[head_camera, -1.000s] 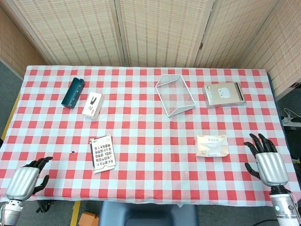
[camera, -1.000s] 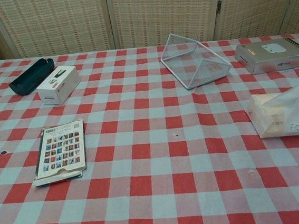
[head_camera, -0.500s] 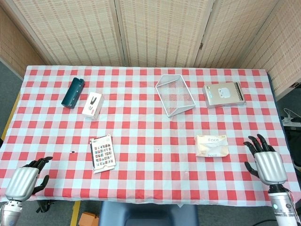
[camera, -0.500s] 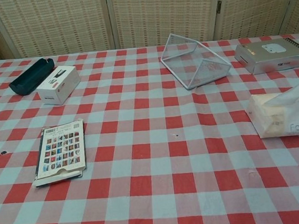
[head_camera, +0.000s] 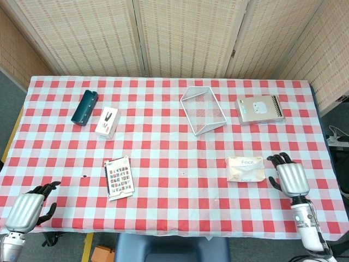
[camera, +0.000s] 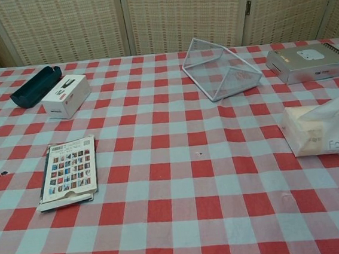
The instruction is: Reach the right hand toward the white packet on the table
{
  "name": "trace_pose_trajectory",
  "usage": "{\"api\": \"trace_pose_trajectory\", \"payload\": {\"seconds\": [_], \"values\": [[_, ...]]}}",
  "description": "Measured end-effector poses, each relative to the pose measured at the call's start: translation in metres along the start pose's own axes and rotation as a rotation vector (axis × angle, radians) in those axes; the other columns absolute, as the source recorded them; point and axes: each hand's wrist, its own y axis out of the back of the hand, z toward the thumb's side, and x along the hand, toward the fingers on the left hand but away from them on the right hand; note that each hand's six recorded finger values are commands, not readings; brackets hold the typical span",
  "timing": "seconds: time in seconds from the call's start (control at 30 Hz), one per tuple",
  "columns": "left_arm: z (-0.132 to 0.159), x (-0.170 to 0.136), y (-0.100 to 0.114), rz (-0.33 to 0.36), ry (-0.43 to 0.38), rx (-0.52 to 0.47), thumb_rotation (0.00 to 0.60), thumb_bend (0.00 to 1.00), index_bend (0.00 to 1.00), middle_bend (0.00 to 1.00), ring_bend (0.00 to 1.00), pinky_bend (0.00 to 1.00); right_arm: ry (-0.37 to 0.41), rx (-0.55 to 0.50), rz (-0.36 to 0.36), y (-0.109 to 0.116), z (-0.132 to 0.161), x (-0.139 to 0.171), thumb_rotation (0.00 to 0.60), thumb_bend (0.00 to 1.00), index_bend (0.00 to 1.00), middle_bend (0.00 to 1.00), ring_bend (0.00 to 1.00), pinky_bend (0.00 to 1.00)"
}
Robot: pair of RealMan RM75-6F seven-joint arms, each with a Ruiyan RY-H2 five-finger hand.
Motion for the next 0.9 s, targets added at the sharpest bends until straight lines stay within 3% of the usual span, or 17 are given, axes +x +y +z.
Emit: {"api": "trace_pose_trajectory", "payload": {"seconds": [0.17,0.4,0.57,0.67,0.83,0.9], "values": [[-0.001,0.0,0.0,-0.003,0.001,-0.002,0.6,0.46,0.23,0.32,0.34,0.55,0.011,-0.031,0.006,-0.01,0.013,-0.012,0.6,0.21,0.41,0.41,0.28,0.72],[0.0,0.001,-0.001,-0.005,-0.002,-0.003,0.6,0.46,0.23,0.32,0.34,0.55,0.042,-0.065,-0.041,-0.004,0.025,-0.016,0.6,0.21,0.43,0.45,0.32,0.75],[0.001,0.001,-0.001,-0.006,-0.003,-0.002,0.6,0.46,0.23,0.32,0.34,0.55,0.049,-0.056,-0.065,-0.003,0.027,-0.02,0.6,0.24,0.52,0.51,0.39,0.8],[0.0,0.001,-0.001,-0.006,-0.003,-0.003,0.6,0.46,0.23,0.32,0.34,0.55,0.048,-0.043,-0.06,-0.007,0.027,-0.024,0.6,0.35,0.59,0.54,0.42,0.83],[0.0,0.001,-0.001,-0.007,-0.002,-0.005,0.6,0.46,0.23,0.32,0.34,0.55,0.047,-0.018,-0.06,-0.012,0.027,-0.03,0.6,0.66,0.77,0.57,0.46,0.87],[0.0,0.001,-0.001,-0.006,-0.003,-0.004,0.6,0.46,0.23,0.32,0.34,0.55,0.047,-0.013,-0.072,-0.012,0.028,-0.031,0.6,0.72,0.81,0.57,0.47,0.88]]}}
